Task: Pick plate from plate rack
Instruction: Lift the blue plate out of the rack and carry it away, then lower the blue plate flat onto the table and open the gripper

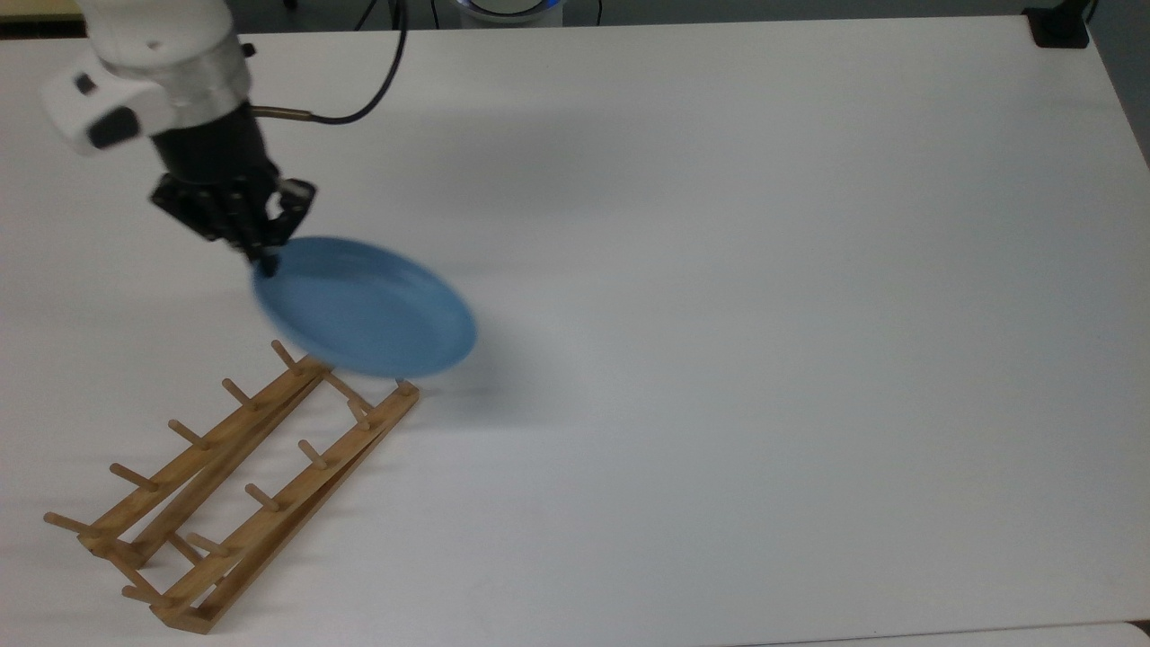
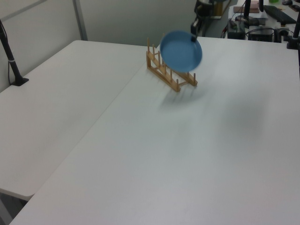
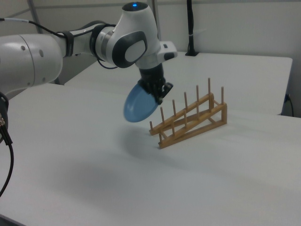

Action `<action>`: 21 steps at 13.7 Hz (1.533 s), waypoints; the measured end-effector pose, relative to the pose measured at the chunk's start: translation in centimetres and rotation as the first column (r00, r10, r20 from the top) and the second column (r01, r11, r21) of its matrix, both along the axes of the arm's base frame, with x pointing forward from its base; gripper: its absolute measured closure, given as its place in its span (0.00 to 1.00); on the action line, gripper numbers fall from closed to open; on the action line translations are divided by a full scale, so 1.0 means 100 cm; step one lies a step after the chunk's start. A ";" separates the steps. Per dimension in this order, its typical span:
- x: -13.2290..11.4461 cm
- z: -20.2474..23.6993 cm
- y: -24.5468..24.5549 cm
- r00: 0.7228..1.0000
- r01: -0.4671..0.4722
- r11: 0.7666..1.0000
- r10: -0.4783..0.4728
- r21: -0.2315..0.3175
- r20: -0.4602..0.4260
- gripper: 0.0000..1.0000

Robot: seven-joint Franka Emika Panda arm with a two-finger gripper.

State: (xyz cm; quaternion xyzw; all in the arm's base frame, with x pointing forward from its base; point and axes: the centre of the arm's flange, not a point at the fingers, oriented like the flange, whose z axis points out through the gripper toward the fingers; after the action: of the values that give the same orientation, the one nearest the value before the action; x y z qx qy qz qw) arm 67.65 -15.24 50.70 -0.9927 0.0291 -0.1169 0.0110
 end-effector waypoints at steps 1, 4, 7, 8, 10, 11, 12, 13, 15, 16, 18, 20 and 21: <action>-0.005 -0.009 0.007 0.996 -0.048 0.999 0.050 0.025 -0.070 0.95; -0.027 -0.031 0.019 0.929 -0.246 0.963 0.266 0.106 -0.258 0.95; -0.043 -0.056 0.037 0.795 -0.443 0.875 0.483 0.194 -0.367 0.95; -0.048 -0.069 0.044 0.738 -0.504 0.839 0.542 0.206 -0.401 0.95; -0.058 -0.114 0.069 0.588 -0.626 0.744 0.646 0.232 -0.487 0.95; -0.059 -0.130 0.077 0.556 -0.651 0.723 0.661 0.231 -0.504 0.95; -0.058 -0.149 0.084 0.528 -0.667 0.707 0.671 0.236 -0.520 0.95; -0.057 -0.160 0.088 0.514 -0.672 0.700 0.676 0.242 -0.529 0.94; -0.054 -0.182 0.094 0.494 -0.679 0.689 0.684 0.253 -0.536 0.88; -0.052 -0.189 0.097 0.491 -0.682 0.685 0.688 0.255 -0.535 0.75; -0.049 -0.189 0.101 0.508 -0.674 0.698 0.675 0.242 -0.535 0.52; -0.039 -0.164 0.100 0.586 -0.633 0.753 0.617 0.178 -0.525 0.25; -0.035 -0.149 0.100 0.627 -0.608 0.781 0.584 0.145 -0.516 0.17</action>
State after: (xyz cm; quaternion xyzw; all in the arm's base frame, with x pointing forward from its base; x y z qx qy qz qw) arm 64.10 -5.27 35.85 -0.9374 -0.3010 0.1739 0.0191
